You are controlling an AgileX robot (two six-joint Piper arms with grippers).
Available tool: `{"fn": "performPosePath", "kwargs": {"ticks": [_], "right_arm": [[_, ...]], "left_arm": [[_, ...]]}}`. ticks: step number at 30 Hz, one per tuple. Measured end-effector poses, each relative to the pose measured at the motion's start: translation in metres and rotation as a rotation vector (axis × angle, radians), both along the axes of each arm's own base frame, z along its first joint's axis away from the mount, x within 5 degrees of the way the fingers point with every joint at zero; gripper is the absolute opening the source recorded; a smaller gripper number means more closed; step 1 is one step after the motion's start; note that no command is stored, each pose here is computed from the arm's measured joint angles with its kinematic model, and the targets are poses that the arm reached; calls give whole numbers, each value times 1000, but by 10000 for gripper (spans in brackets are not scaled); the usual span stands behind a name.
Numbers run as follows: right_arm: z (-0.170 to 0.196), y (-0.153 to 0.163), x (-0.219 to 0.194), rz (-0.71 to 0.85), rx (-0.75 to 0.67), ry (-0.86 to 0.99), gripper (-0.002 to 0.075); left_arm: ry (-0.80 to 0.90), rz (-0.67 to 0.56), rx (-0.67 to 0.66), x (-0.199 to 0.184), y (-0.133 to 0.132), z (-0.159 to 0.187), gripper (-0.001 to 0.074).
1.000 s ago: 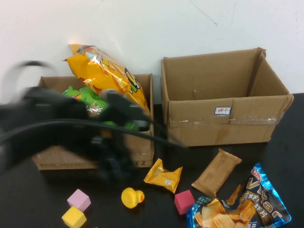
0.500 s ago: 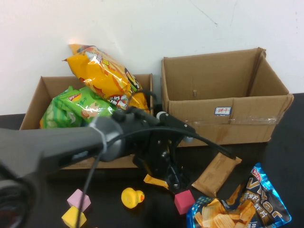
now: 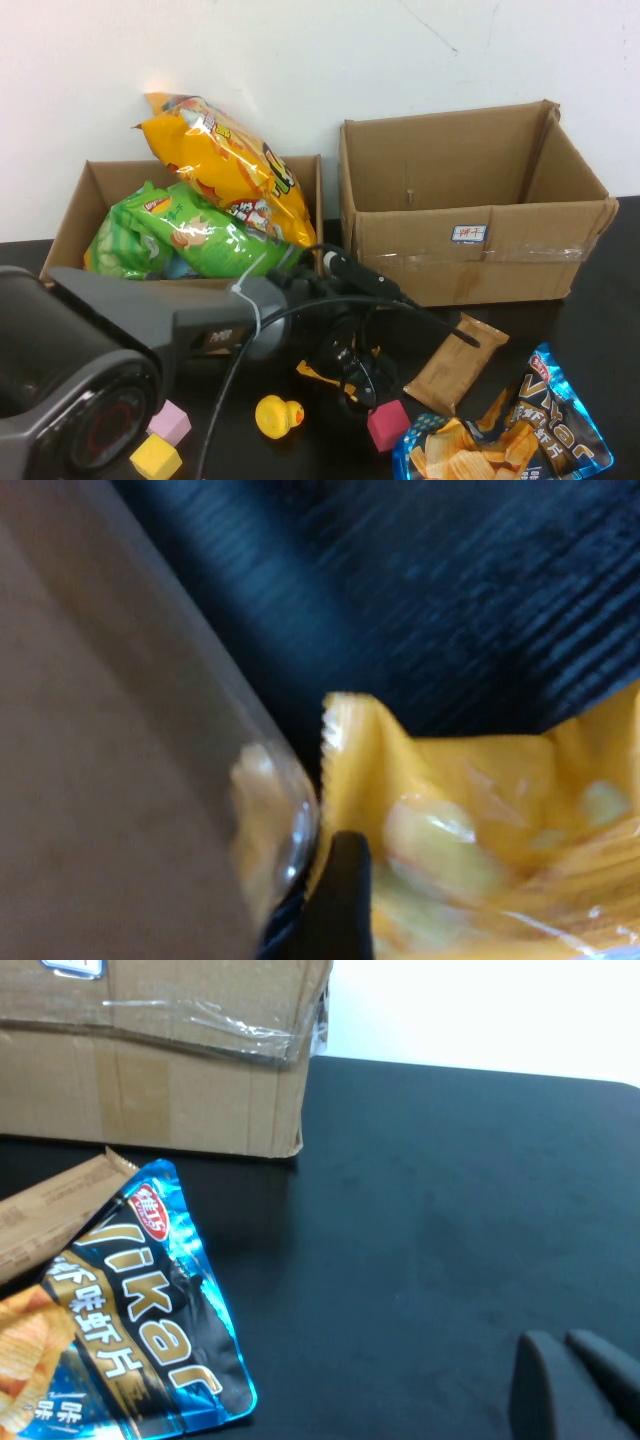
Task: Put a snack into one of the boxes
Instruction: Pick up the biscuit, then place the biscuit in the biscuit box
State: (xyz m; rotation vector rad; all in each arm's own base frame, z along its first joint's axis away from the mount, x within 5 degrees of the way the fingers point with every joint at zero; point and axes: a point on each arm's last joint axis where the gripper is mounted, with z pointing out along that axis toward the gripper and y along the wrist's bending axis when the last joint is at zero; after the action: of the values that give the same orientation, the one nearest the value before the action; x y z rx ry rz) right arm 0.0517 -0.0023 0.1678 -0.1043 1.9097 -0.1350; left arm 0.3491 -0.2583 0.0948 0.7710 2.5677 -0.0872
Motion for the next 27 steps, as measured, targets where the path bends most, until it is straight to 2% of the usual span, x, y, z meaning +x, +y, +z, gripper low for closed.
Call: {"fn": "performPosePath", "kwargs": {"ticks": [4, 7, 10, 11, 13, 19, 24, 27], "right_arm": [[0, 0, 0, 0, 0, 0, -1], [0, 0, 0, 0, 0, 0, -1], [0, 0, 0, 0, 0, 0, -1], [0, 0, 0, 0, 0, 0, -1], [0, 0, 0, 0, 0, 0, -1], [0, 0, 0, 0, 0, 0, -1], [0, 0, 0, 0, 0, 0, -1], [0, 0, 0, 0, 0, 0, -1]], "left_arm": [[13, 29, 5, 1, 0, -15, 678], [19, 54, -7, 2, 0, -20, 645], [16, 69, -22, 2, -1, -21, 505], [14, 73, -28, 3, -1, -21, 412], [11, 77, -34, 3, -2, -20, 291], [21, 71, -4, -4, -5, -5, 292], [-76, -37, -36, -25, -22, 63, 291], [-229, -163, -124, -37, -34, 113, 291]]}}
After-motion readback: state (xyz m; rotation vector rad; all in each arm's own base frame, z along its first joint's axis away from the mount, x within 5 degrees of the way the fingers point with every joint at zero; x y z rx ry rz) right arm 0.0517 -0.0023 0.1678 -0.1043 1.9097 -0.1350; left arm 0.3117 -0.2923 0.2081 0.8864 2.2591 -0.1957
